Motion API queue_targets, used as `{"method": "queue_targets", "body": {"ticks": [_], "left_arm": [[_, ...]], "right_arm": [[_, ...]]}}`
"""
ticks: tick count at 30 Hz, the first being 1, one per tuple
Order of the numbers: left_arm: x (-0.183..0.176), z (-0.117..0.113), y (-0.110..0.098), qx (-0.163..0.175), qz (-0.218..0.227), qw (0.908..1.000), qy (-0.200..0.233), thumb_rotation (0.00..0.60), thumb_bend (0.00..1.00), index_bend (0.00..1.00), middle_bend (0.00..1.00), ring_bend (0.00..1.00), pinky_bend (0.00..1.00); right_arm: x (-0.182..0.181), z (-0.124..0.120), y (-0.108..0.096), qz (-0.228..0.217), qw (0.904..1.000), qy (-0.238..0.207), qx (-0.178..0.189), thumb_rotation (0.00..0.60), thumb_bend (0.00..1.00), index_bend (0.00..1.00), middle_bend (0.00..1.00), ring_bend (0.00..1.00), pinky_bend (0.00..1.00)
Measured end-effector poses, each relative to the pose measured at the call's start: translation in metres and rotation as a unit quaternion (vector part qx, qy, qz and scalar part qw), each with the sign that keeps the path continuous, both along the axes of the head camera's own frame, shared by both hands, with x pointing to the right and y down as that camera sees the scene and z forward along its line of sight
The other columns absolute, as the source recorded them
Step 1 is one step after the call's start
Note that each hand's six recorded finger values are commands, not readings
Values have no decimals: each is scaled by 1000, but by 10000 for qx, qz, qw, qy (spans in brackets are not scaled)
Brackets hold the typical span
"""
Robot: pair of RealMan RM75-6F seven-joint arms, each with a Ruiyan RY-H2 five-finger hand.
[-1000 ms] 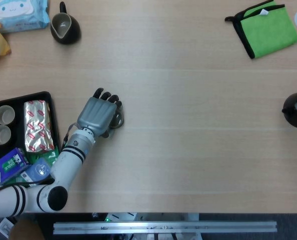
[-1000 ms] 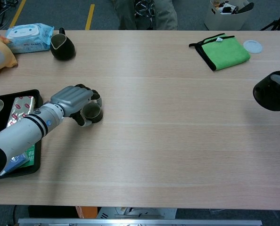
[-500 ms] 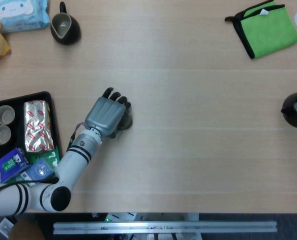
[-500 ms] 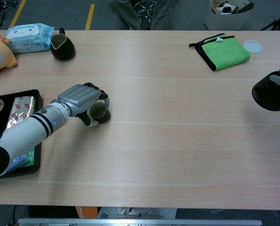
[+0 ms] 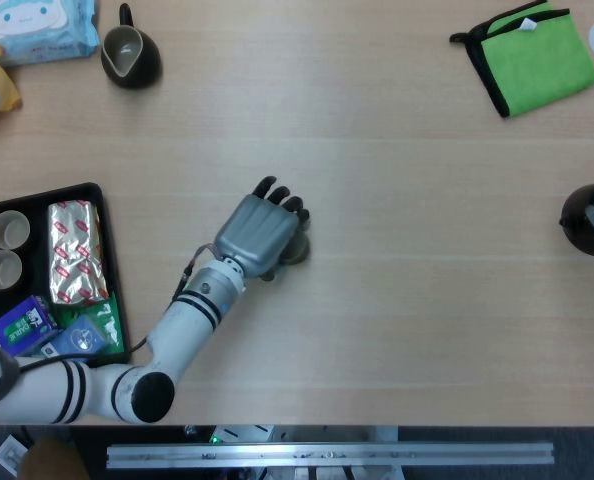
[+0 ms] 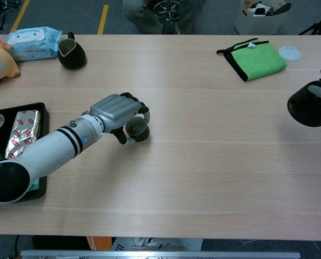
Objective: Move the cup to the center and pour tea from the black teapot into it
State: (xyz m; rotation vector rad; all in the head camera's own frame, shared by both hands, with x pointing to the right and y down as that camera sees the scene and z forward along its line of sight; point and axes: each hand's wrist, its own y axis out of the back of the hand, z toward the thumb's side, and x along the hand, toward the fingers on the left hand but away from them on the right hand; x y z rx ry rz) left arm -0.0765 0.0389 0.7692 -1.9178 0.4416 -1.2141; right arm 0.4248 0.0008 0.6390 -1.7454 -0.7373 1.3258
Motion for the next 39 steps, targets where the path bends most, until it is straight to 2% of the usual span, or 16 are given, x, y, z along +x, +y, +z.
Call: {"method": "queue_targets", "body": {"ticks": [10, 23, 26, 31, 34, 39], "left_arm": [[41, 4, 5, -11, 185, 9998, 45, 600, 266, 383, 227, 153, 82], [55, 24, 1, -23, 90, 9997, -228, 600, 266, 354, 219, 152, 82], [54, 26, 0, -51, 70, 9996, -268, 600, 266, 309, 211, 152, 82], [52, 26, 0, -113, 54, 9995, -285, 600, 266, 135, 167, 138, 81], [51, 22, 1, -126, 57, 9996, -249, 600, 266, 88, 153, 136, 81], [47, 14, 0, -148, 33, 9997, -187, 600, 266, 63, 143, 134, 82]], "right_arm": [[5, -1, 1, 62, 10000, -6, -2, 495, 325, 1000, 955, 905, 0], [9, -2, 1, 94, 10000, -4, 1, 497, 325, 1000, 954, 905, 0], [9, -2, 1, 101, 9999, 2, 6, 499, 325, 1000, 954, 905, 0], [9, -3, 1, 93, 10000, 1, 6, 500, 325, 1000, 954, 905, 0], [7, -3, 2, 81, 10000, -4, 14, 502, 325, 1000, 954, 905, 0], [5, -4, 2, 56, 10000, -19, 29, 502, 325, 1000, 954, 905, 0]]}}
